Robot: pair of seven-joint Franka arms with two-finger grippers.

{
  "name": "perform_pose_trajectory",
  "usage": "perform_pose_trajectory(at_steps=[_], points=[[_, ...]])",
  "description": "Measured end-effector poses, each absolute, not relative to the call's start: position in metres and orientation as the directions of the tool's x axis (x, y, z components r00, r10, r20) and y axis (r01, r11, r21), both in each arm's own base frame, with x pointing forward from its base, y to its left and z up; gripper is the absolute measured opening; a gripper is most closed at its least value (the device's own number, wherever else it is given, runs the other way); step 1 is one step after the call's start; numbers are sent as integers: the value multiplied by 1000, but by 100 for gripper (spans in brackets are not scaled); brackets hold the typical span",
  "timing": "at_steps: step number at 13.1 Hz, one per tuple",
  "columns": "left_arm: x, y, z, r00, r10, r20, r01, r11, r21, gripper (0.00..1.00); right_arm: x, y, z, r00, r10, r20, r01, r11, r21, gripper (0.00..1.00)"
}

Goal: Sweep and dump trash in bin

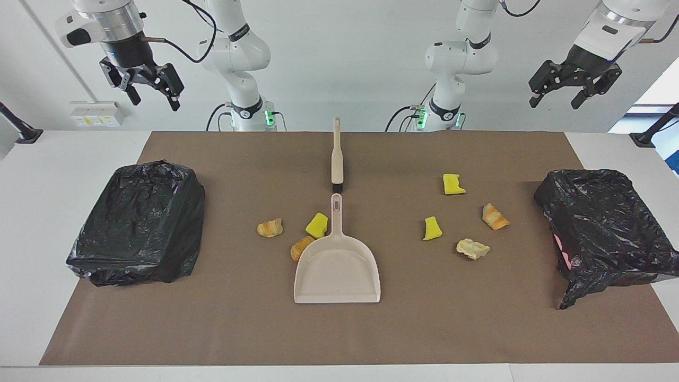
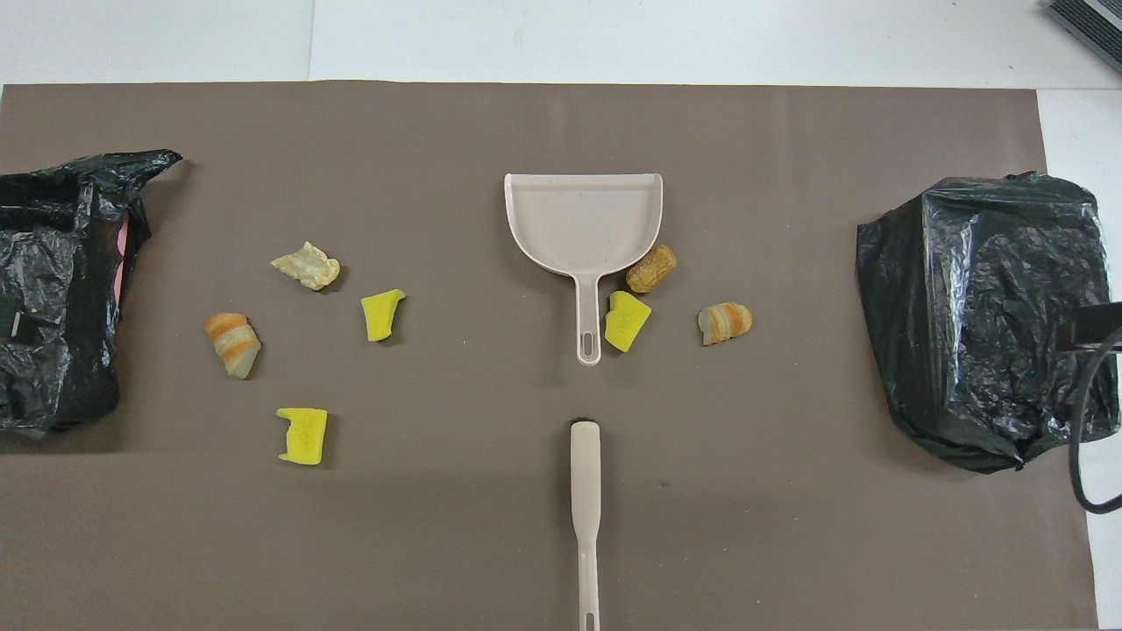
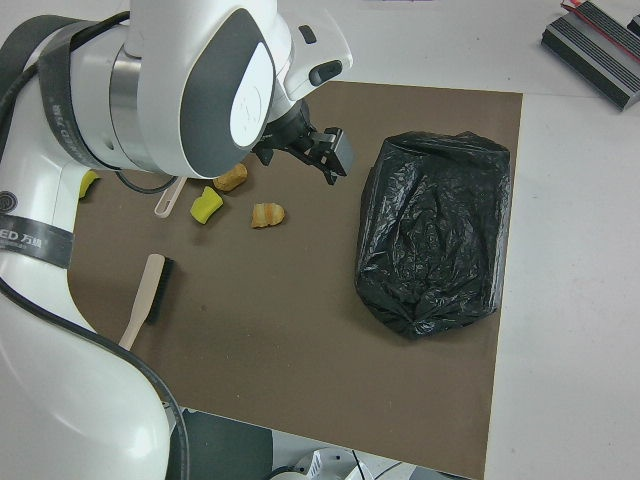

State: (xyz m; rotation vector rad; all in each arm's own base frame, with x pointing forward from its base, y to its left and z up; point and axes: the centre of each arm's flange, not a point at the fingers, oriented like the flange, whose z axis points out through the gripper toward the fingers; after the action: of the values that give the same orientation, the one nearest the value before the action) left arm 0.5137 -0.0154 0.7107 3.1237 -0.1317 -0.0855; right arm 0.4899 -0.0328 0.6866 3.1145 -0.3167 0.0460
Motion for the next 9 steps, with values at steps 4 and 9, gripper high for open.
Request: perform_pose_trajectory(at_steps=[4, 9], points=[[513, -15, 712, 995, -85, -52, -84, -996, 16, 100, 491, -37, 688, 977, -208, 48, -209, -978, 5, 100], [511, -30, 712, 992, -114, -53, -113, -993, 20, 100, 479, -43, 665, 975, -218, -33, -217, -976, 27, 100]])
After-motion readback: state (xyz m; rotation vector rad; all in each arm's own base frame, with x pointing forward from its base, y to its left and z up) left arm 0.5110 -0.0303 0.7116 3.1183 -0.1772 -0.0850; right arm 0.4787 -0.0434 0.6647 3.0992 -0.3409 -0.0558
